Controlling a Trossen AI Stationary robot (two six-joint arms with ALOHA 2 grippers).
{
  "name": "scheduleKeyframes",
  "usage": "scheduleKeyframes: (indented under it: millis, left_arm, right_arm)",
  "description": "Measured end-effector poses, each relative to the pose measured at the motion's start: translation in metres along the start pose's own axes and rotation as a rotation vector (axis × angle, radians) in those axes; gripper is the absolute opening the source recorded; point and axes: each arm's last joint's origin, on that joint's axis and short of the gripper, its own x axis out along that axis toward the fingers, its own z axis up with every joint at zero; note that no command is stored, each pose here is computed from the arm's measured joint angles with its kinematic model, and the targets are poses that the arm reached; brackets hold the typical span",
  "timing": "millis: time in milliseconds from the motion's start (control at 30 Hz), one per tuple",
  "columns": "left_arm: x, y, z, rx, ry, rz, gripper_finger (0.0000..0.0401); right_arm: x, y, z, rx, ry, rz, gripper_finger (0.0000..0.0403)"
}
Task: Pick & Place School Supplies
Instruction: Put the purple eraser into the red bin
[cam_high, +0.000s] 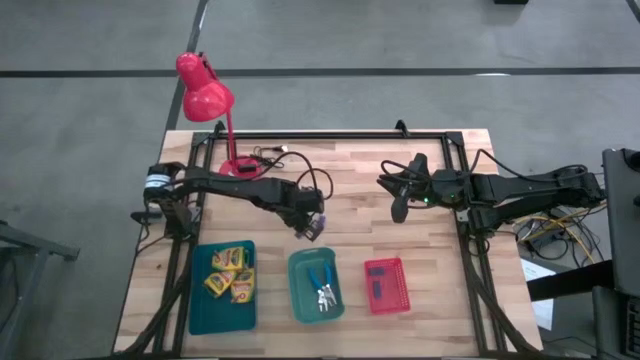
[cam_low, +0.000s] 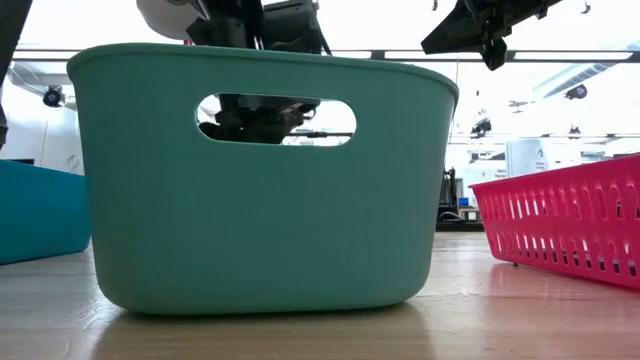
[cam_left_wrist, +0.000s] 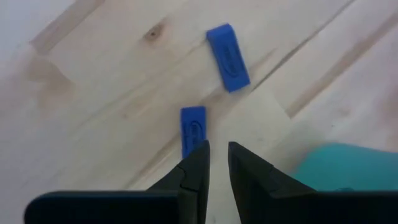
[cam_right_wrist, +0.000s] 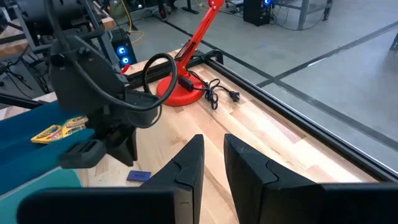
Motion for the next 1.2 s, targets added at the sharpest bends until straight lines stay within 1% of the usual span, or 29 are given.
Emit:
scheduleKeyframes:
  millis: [300,400,567,867,1000,1200]
  left_arm:
    - [0.003,0.004,-0.001,-0.069,0.006,0.023,0.0062]
    - [0.003,0.005,-0.002,-0.119,0.016,0.036,0.0062]
    - [0.002,0.01,-0.006,-0.126,0.054,0.081,0.0062]
    - [0.003,0.009,-0.005,-0.128,0.044,0.069,0.0062]
    - [0.006,0.013,-0.009,-0.121,0.067,0.097,0.0062]
    - [0.006,0.014,-0.008,-0.123,0.065,0.095,0.0062]
  right_arm:
    - [0.0,0.0,0.0,-0.001,0.0,0.0,0.0059]
    - [0.0,0.0,0.0,0.0,0.0,0.0,0.0059]
    - [0.0,0.0,0.0,0.0,0.0,0.0,0.0059]
    - [0.0,0.0,0.0,0.0,0.0,0.0,0.0059]
    - [0.0,0.0,0.0,-0.001,0.0,0.0,0.0059]
    - [0.0,0.0,0.0,0.0,0.0,0.0,0.0059]
